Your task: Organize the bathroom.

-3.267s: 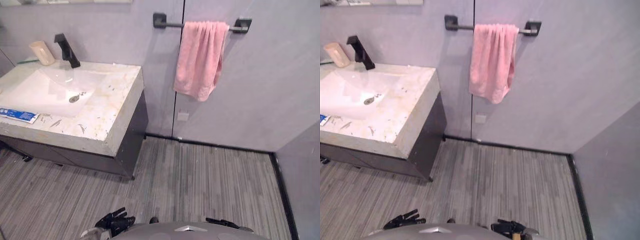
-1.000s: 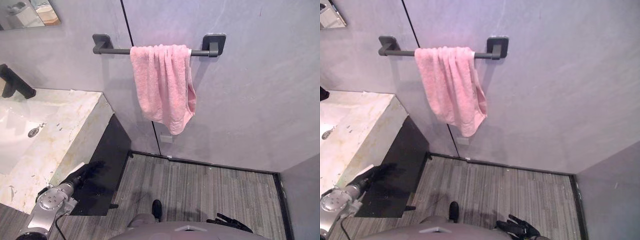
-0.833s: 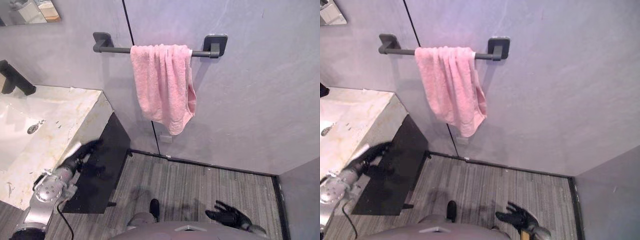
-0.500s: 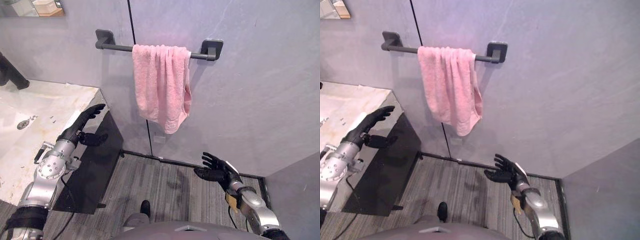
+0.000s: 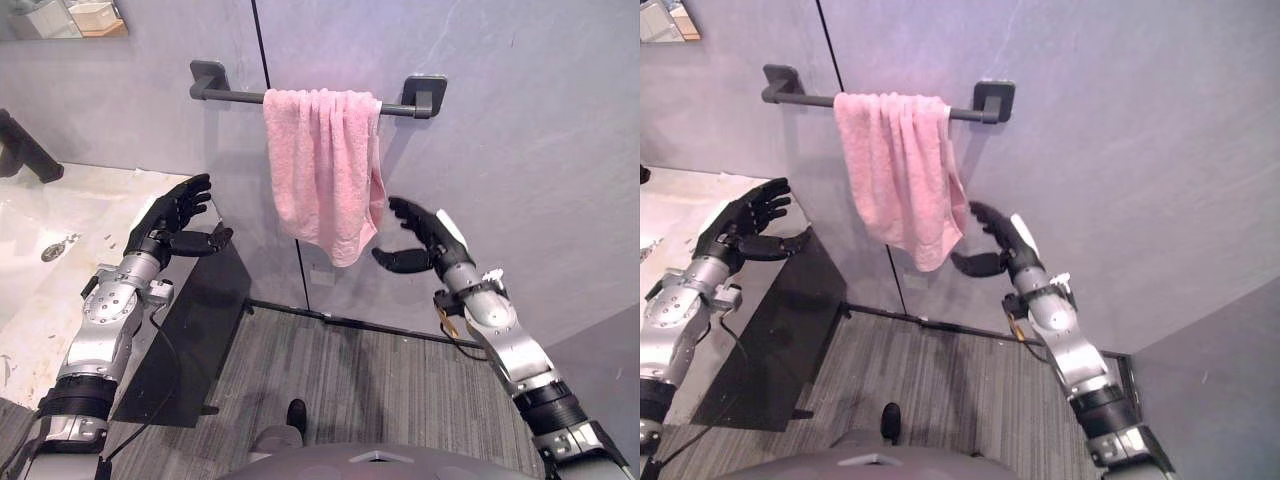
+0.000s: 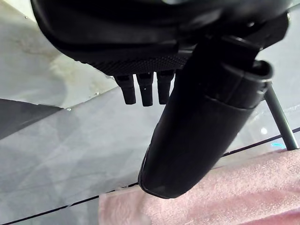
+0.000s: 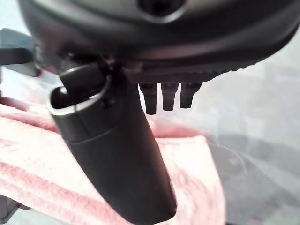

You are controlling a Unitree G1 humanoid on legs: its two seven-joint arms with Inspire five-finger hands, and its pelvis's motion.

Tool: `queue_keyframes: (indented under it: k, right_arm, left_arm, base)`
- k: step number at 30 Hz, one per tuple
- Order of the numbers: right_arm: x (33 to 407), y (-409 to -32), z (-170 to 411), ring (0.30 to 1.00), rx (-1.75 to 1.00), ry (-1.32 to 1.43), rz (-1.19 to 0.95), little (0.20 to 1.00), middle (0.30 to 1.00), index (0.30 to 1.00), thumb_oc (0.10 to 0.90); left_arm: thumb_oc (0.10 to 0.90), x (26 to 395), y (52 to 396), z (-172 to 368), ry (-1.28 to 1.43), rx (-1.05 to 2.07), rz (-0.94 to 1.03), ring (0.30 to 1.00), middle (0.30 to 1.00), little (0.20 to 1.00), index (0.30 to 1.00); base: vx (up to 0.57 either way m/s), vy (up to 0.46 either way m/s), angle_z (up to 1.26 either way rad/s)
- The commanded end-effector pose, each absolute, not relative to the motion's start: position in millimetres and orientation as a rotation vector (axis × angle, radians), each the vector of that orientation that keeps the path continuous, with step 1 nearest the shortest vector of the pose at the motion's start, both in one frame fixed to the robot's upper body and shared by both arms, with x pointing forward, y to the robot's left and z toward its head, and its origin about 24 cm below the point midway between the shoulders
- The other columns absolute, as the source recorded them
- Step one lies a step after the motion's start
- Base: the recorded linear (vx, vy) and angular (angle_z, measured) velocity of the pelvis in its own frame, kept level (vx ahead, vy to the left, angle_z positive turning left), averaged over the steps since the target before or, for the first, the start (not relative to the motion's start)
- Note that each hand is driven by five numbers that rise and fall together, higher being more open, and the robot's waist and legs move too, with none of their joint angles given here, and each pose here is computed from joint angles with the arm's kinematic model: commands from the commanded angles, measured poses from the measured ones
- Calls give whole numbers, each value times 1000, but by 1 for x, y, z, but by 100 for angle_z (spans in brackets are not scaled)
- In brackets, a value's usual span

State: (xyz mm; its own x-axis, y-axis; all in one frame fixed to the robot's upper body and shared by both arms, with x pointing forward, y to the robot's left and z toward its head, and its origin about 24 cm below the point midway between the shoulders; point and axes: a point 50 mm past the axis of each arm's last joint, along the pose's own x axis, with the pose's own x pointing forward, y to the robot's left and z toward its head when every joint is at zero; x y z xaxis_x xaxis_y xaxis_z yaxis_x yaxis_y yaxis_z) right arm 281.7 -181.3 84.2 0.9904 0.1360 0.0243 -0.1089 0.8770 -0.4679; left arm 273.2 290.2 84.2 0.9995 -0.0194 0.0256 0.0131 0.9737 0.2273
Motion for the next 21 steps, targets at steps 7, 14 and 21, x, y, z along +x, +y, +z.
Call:
queue_keyframes:
  k: [7,14,21]
  right_arm:
    - [292,-163,181,900,-701,-504,32,900,900,900,800]
    - [300,-152,180,900,-653,-421,117,900,900,900,800]
    - [310,-144,167,900,-530,-301,174,900,900,900,800]
  left_arm:
    - [800,303,283,149,-315,141,-97,900,900,900,900]
    - [800,317,265,148,-286,111,-183,900,900,900,900]
    - [800,329,254,148,-267,120,-210,900,900,900,900]
  base:
    - [19,54,0]
    - [30,37,-1]
    - [26,10,0]
